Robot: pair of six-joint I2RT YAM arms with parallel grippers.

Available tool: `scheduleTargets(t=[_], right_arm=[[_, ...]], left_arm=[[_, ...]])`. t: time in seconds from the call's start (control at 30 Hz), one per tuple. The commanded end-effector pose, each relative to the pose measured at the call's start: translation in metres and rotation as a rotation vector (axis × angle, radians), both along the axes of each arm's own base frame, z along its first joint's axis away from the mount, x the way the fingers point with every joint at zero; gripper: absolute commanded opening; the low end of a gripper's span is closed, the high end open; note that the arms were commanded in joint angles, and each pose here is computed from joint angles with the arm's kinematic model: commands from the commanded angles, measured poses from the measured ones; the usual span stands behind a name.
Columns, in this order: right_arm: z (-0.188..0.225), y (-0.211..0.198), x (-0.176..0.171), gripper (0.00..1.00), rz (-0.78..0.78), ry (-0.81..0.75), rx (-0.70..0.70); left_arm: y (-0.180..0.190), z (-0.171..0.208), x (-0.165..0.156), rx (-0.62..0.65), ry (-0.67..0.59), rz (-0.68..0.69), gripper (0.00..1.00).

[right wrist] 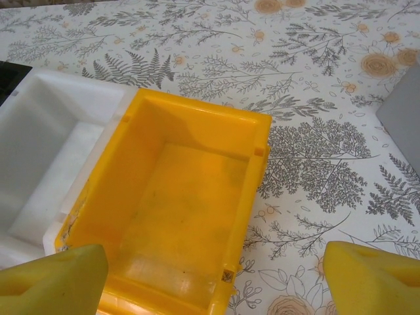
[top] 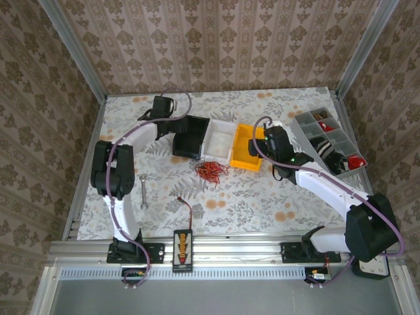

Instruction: Untangle the cables

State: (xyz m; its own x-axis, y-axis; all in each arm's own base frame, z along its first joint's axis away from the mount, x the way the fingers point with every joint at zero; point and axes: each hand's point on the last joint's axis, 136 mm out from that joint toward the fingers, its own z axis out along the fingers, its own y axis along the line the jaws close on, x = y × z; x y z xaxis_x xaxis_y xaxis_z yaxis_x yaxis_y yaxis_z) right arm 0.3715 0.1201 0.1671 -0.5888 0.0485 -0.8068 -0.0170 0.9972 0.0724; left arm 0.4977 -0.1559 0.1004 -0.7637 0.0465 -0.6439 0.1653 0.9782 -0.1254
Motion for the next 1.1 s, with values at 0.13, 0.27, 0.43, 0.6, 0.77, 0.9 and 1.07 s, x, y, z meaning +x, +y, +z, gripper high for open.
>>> scheduleTargets(t=[0.13, 0.27, 0.43, 0.6, 0.77, 0.9, 1.07], right_arm=[[0.006, 0.01, -0.005, 0.87, 0.014, 0.002, 0.004], [0.006, 0.014, -0.006, 0.87, 0.027, 0.003, -0.003], [0.004, 0.025, -0.007, 0.88, 0.077, 0.013, -0.011], [-0.001, 0.048, -0.011, 0.88, 0.185, 0.048, -0.026], [-0.018, 0.08, -0.022, 0.88, 0.333, 0.111, -0.054], [-0.031, 0.104, -0.035, 0.85, 0.449, 0.174, -0.026], [-0.055, 0.119, -0.046, 0.73, 0.516, 0.26, 0.023]], left_arm=[[0.004, -0.026, -0.013, -0.032, 0.13, 0.097, 0.51], [0.003, -0.028, -0.013, -0.05, 0.138, 0.12, 0.38], [0.005, -0.031, -0.01, -0.039, 0.147, 0.137, 0.25], [0.005, -0.032, -0.002, -0.03, 0.153, 0.148, 0.18], [0.003, -0.028, 0.006, -0.02, 0.12, 0.143, 0.35], [0.003, -0.006, 0.007, -0.012, 0.068, 0.112, 0.57], [-0.002, 0.055, -0.016, -0.006, -0.083, 0.023, 0.66]])
